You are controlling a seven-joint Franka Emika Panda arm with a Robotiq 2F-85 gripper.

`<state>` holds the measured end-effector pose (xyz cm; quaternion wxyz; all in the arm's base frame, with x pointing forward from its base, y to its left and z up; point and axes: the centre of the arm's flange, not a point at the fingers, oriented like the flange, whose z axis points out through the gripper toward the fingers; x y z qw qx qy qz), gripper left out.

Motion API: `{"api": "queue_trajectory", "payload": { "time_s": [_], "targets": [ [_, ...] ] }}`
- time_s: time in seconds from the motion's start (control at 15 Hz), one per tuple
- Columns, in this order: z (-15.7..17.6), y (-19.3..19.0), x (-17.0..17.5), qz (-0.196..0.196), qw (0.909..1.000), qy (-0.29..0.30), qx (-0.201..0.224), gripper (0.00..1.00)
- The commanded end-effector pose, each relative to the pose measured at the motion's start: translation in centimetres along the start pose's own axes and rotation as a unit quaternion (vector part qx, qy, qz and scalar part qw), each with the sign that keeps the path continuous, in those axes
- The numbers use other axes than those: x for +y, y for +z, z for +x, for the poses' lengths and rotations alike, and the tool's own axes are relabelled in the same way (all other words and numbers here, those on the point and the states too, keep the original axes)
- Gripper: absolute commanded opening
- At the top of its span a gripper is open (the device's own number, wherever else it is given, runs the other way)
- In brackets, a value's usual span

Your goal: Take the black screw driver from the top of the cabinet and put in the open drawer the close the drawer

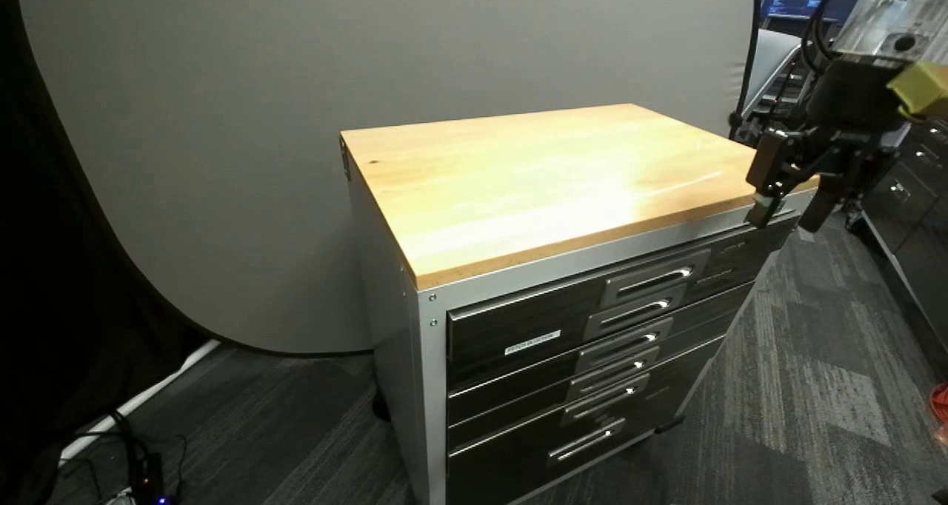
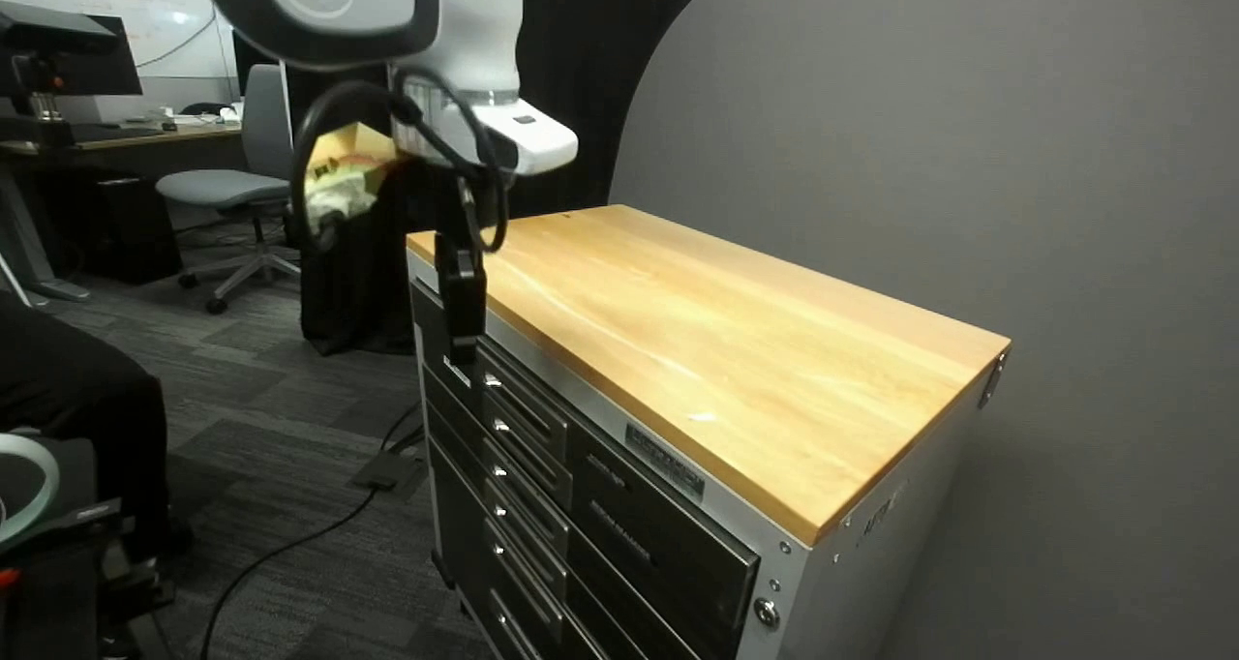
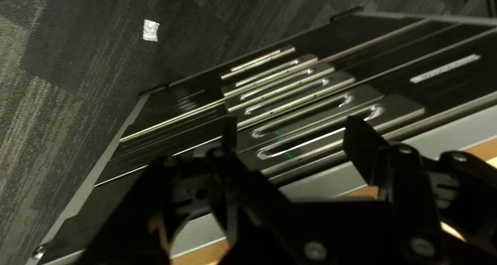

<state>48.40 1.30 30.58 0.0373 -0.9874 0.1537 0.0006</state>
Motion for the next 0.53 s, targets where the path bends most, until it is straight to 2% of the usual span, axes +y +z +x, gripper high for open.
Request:
{"api": "queue_trajectory", "payload": {
  "time_s": [0.0,0.13,0.2,0.33,0.47],
  "targets": [
    [-0.6,-6.6,-4.5,-0.059,0.9943,-0.078,-0.042,1.0],
    [-1.5,-8.4,-6.8,-0.1,0.9854,-0.116,-0.073,1.0],
    [-2.0,-4.9,-4.7,-0.071,0.9919,-0.089,-0.057,1.0],
    [-2.3,-5.5,-5.7,-0.075,0.9907,-0.097,-0.059,1.0],
    [-2.2,-4.8,-5.0,-0.075,0.9908,-0.091,-0.065,1.0]
  ]
}}
